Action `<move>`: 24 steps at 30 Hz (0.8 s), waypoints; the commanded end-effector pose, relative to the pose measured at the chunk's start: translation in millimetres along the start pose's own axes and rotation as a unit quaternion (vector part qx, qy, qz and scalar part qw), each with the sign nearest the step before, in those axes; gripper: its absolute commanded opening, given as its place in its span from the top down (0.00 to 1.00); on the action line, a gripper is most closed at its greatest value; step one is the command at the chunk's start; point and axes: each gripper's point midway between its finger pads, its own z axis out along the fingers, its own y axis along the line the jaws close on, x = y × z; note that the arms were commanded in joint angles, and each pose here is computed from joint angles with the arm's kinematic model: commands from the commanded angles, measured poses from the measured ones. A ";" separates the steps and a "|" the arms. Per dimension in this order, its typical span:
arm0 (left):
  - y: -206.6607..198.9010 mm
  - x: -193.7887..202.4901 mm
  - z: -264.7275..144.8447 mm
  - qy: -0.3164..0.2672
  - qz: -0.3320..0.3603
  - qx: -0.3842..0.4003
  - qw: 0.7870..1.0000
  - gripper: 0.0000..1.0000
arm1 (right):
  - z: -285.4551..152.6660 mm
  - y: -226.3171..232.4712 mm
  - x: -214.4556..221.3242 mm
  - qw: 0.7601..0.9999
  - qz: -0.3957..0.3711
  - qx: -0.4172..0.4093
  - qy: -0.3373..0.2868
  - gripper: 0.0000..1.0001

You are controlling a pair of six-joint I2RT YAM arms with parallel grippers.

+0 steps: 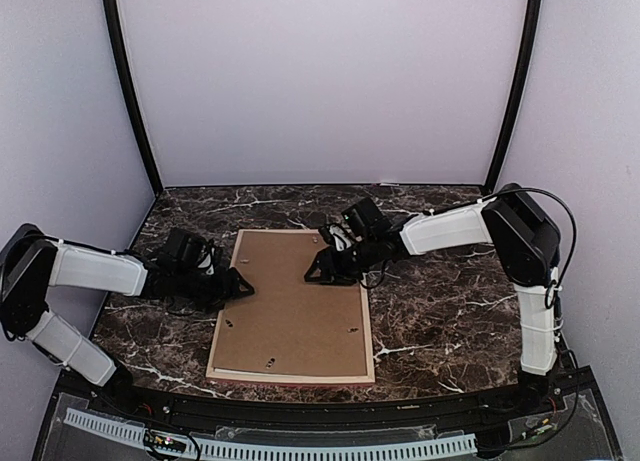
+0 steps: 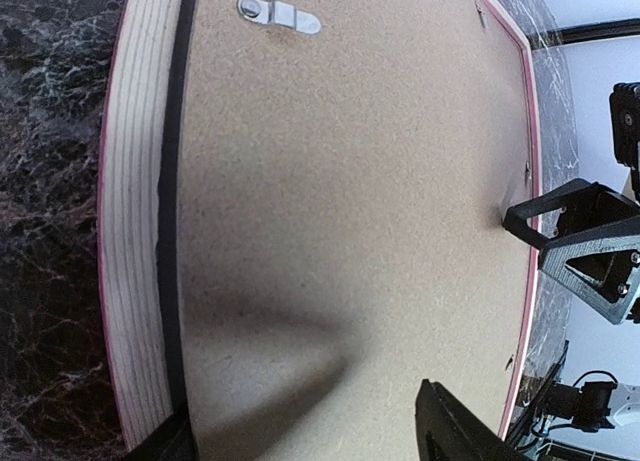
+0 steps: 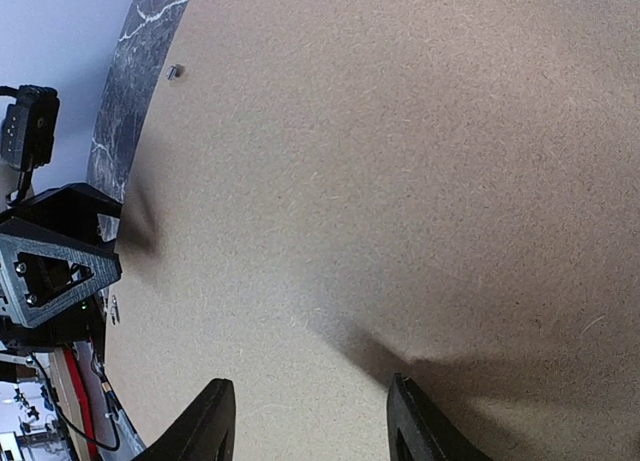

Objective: Put the photo into the frame
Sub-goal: Place the backboard on the frame body.

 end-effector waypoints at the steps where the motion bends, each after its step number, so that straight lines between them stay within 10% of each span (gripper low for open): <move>1: -8.2 -8.5 -12.4 -0.016 0.019 -0.006 1.000 0.31 | 6.8 -28.2 20.4 0.999 0.019 0.037 0.021 0.47; 24: -1.7 -26.2 -43.0 -0.064 0.076 -0.069 0.993 0.29 | -1.6 -27.4 15.7 0.999 0.007 0.041 0.019 0.47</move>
